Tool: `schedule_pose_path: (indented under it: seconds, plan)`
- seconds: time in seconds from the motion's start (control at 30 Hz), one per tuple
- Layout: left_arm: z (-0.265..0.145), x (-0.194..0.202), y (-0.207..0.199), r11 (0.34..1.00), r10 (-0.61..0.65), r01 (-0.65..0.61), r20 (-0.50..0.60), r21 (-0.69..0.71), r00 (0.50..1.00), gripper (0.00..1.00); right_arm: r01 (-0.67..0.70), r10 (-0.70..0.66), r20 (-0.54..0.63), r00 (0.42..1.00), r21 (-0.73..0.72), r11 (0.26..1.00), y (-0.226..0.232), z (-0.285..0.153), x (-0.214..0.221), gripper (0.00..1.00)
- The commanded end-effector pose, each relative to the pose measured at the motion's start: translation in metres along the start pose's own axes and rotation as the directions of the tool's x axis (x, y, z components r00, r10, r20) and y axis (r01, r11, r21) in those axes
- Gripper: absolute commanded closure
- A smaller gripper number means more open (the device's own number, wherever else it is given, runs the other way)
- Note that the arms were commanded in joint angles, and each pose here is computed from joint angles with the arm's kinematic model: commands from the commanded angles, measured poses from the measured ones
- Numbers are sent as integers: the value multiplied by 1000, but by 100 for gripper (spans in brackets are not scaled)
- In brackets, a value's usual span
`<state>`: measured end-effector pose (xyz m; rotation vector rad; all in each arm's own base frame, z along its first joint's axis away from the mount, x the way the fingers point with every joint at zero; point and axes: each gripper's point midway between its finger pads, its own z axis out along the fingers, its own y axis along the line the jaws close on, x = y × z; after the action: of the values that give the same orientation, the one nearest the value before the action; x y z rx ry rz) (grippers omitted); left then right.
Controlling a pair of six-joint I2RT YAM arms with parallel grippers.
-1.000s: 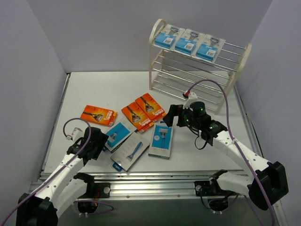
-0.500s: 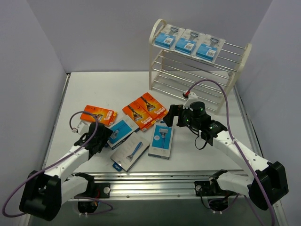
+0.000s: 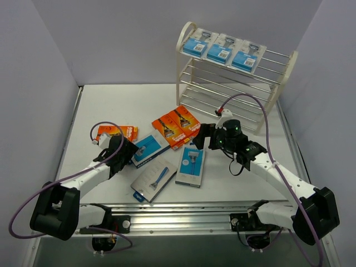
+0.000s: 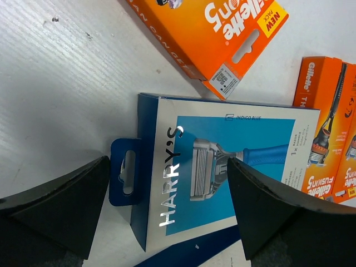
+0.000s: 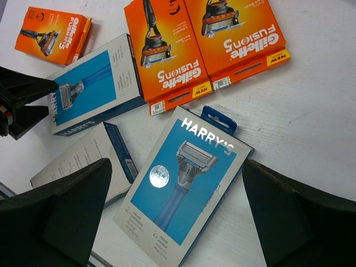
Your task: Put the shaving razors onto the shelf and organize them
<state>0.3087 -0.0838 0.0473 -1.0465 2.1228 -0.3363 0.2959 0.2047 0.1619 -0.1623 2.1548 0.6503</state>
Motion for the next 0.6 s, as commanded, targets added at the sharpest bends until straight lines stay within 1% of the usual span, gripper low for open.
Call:
schedule_pose_path:
  seconds: [0.0,0.13,0.17,0.2,0.3,0.33,0.47,0.53,0.57]
  plan:
    - [-7,-15,-28,995,-16,12,39,100,999,6,16,-16,44,999,1,1000,5,-1,-16,1]
    - [-11,-10,-13,995,-36,33,36,94,999,6,17,-17,38,999,3,1000,4,0,-15,1]
    - [-10,-4,-3,996,-35,33,27,79,999,6,17,-17,38,999,2,1000,4,0,-14,1]
    - [-13,-8,-12,990,-54,48,41,129,998,6,16,-16,38,999,3,1000,4,0,-15,1]
    - [-13,0,-1,989,-67,62,31,134,997,5,17,-17,37,999,4,1000,4,1,-15,1]
    - [-14,0,-3,986,-71,66,30,154,997,5,18,-19,37,999,4,1000,4,0,-14,1]
    - [-14,5,4,985,-83,79,19,150,996,0,17,-17,37,999,7,1000,3,0,-14,1]
    - [-12,8,9,986,-87,83,20,147,996,0,18,-18,35,999,8,1000,3,1,-14,1]
    - [-11,8,11,985,-90,85,24,148,996,6,17,-18,35,999,11,1000,2,0,-14,1]
